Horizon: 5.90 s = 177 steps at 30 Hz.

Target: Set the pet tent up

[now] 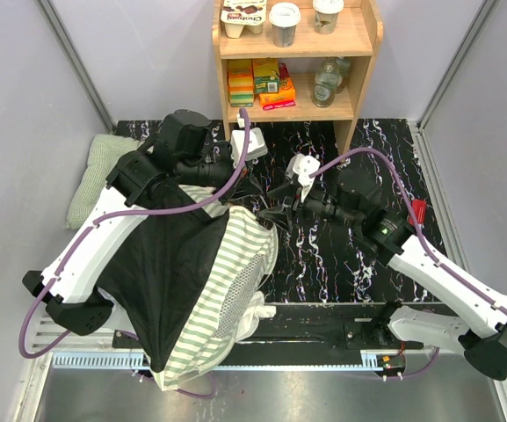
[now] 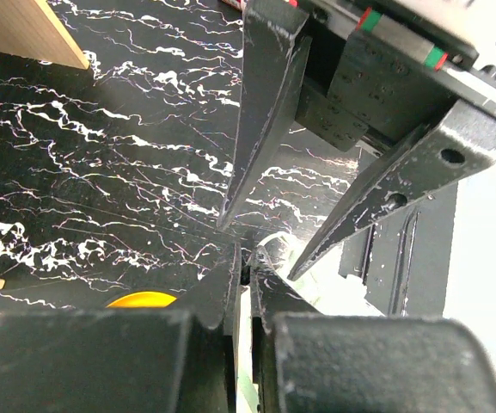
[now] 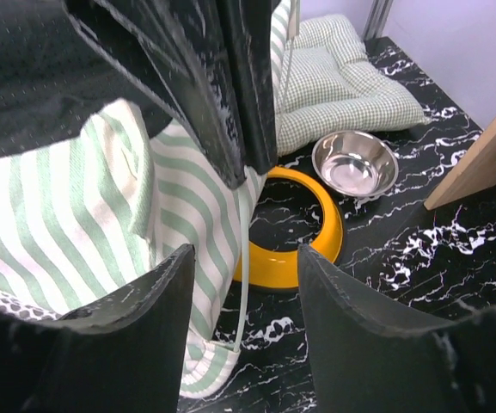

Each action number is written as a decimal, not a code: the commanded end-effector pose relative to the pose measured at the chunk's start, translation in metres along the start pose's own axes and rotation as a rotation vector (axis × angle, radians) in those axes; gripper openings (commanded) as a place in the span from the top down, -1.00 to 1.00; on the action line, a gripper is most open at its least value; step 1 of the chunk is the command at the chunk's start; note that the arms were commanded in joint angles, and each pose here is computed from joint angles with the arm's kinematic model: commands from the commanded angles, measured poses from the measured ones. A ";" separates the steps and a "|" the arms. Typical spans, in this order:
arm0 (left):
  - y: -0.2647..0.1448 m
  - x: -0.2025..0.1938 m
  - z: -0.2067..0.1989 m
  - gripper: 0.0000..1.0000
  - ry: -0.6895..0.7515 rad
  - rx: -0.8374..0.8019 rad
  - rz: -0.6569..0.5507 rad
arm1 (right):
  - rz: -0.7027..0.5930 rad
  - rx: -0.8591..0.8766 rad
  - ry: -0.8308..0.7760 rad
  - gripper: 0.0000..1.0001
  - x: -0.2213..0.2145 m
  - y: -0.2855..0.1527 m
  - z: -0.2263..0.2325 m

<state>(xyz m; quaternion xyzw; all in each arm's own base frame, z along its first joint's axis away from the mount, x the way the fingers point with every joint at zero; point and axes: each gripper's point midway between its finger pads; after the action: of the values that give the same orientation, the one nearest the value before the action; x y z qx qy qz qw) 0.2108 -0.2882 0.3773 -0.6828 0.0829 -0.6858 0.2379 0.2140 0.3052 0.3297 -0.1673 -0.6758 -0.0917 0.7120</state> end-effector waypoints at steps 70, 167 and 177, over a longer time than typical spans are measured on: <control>-0.072 0.011 0.005 1.00 0.168 0.081 0.004 | 0.206 0.344 -0.039 1.00 -0.048 0.023 0.046; -0.044 -0.017 -0.005 1.00 0.173 0.009 0.114 | 0.257 0.195 -0.301 1.00 -0.045 0.040 0.028; -0.042 -0.012 -0.005 1.00 0.158 0.007 0.100 | 0.285 0.169 -0.246 1.00 -0.043 0.050 0.023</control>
<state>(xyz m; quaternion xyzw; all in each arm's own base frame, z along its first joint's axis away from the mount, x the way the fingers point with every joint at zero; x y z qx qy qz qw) 0.1917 -0.2373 0.3652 -0.6300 0.1641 -0.7026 0.2872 0.2199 0.3557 0.3069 -0.2020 -0.7456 0.0369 0.6339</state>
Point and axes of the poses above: each gripper's point midway between its finger pads, its own y axis out along the fingers, its own z axis along the line the jaws close on, x = y × z, and after that the axes turned 4 degrees about y, right-handed
